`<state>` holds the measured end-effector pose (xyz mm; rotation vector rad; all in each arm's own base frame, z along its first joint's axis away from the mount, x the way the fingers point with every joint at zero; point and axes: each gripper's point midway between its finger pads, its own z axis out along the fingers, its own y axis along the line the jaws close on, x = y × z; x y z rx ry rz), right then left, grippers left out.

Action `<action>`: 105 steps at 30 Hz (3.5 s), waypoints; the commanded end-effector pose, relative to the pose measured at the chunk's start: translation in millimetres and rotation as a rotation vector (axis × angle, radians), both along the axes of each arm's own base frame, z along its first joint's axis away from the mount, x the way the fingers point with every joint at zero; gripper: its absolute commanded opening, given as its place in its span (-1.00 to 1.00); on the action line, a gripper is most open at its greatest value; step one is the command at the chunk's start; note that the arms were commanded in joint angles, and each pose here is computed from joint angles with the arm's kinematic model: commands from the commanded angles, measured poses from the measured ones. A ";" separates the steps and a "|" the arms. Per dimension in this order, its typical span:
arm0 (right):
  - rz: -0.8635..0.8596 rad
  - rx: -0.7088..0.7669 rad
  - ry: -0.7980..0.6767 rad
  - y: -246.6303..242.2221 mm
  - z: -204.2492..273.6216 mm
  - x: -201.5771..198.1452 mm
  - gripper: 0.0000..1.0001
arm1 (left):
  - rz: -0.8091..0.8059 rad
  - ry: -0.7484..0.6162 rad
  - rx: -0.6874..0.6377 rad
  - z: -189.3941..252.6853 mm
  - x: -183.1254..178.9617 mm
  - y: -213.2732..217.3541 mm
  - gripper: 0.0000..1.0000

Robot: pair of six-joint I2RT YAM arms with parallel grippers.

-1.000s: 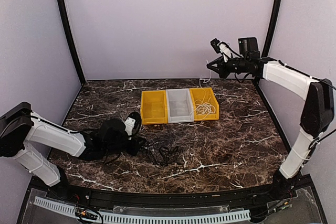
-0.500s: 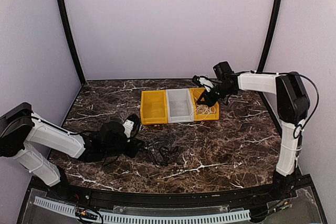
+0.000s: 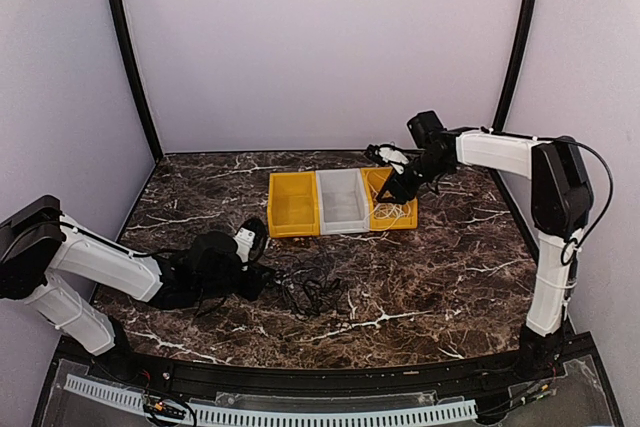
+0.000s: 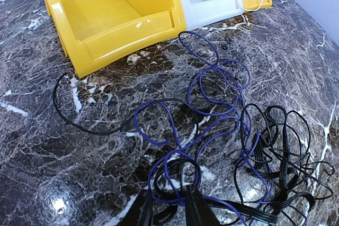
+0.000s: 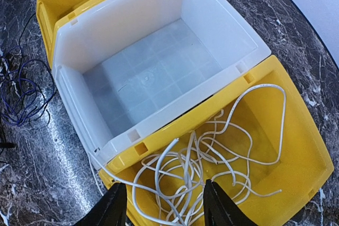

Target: Untangle the cables

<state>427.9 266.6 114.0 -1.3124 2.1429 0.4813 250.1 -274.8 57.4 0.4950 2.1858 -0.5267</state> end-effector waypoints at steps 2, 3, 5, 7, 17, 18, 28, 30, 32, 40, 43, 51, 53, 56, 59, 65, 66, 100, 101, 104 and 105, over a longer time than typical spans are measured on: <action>0.090 -0.082 -0.017 -3.5 -0.1 -3.7 0.03 | 0.002 0.002 -0.008 -1.1 -1.9 0.0 -0.53; 0.089 -0.090 -0.017 -3.7 -2.6 -1.5 0.02 | 0.002 0.003 -0.009 -0.9 -1.8 -0.2 -0.53; 0.095 -0.103 -0.013 -3.3 -8.0 0.8 0.00 | 0.004 0.004 -0.010 -1.0 -1.7 -0.1 -0.53; 0.103 -0.112 -0.012 -2.4 -11.8 3.4 -0.04 | 0.005 0.004 -0.010 -0.7 -1.9 0.1 -0.53; 0.174 -0.157 -0.001 -1.6 -23.0 -1.5 -0.22 | 0.015 0.015 -0.013 -3.2 -3.2 2.5 -0.52; 0.175 -0.159 -0.002 -1.9 -23.3 -1.5 -0.23 | 0.016 0.016 -0.016 -3.4 -2.9 2.0 -0.51; 0.265 -0.204 -0.088 -6.6 -4.5 -11.5 -0.06 | 0.015 0.023 -0.020 -5.3 -2.2 -0.8 -0.50; 0.279 -0.229 -0.089 -9.5 -9.0 -12.2 -0.05 | 0.014 0.024 -0.020 -6.1 -1.8 -1.6 -0.50; 0.284 -0.242 -0.078 -10.1 -13.0 -12.1 -0.04 | 0.011 0.026 -0.021 -6.4 -1.7 -2.6 -0.50; 0.267 -0.249 -0.070 -3.7 -22.0 -1.4 -0.15 | 0.016 0.027 -0.021 -5.2 -2.4 -0.6 -0.49; 0.258 -0.243 -0.069 -1.3 -21.9 2.1 -0.47 | 0.020 0.025 -0.023 -3.7 -2.9 1.0 -0.49; 0.296 -0.243 -0.073 -1.3 -15.4 -3.4 -0.46 | 0.024 0.028 -0.026 -3.9 -4.0 2.4 -0.48; 0.323 -0.239 -0.076 -1.1 -13.2 -7.9 -0.36 | 0.025 0.028 -0.027 -4.1 -4.2 2.8 -0.48; 0.338 -0.250 -0.084 -1.6 -14.9 -8.5 -0.27 | 0.025 0.029 -0.028 -4.5 -4.0 2.3 -0.48; 0.331 -0.266 -0.081 -1.3 -19.7 -4.6 -0.25 | 0.025 0.030 -0.030 -4.8 -4.0 1.8 -0.48; 0.308 -0.259 -0.071 3.2 -28.0 4.7 -0.35 | 0.020 0.036 -0.034 -6.6 -4.5 -0.1 -0.48; 0.308 -0.261 -0.068 3.1 -29.1 5.1 -0.38 | 0.017 0.037 -0.033 -6.4 -4.3 -0.7 -0.48; 0.185 -0.361 -0.220 -37.2 12.9 56.0 -1.00 | 0.017 0.032 -0.031 -3.4 -3.5 -1.1 -0.47; 0.170 -0.368 -0.227 -38.0 11.9 59.0 -1.00 | 0.017 0.033 -0.032 -3.7 -3.6 -1.4 -0.47; 0.128 -0.379 -0.247 -38.9 12.2 67.7 -1.00 | 0.015 0.038 -0.032 -5.4 -4.2 -1.8 -0.47; 0.122 -0.382 -0.246 -37.7 10.4 68.7 -1.00 | 0.015 0.038 -0.033 -5.2 -3.9 -2.0 -0.47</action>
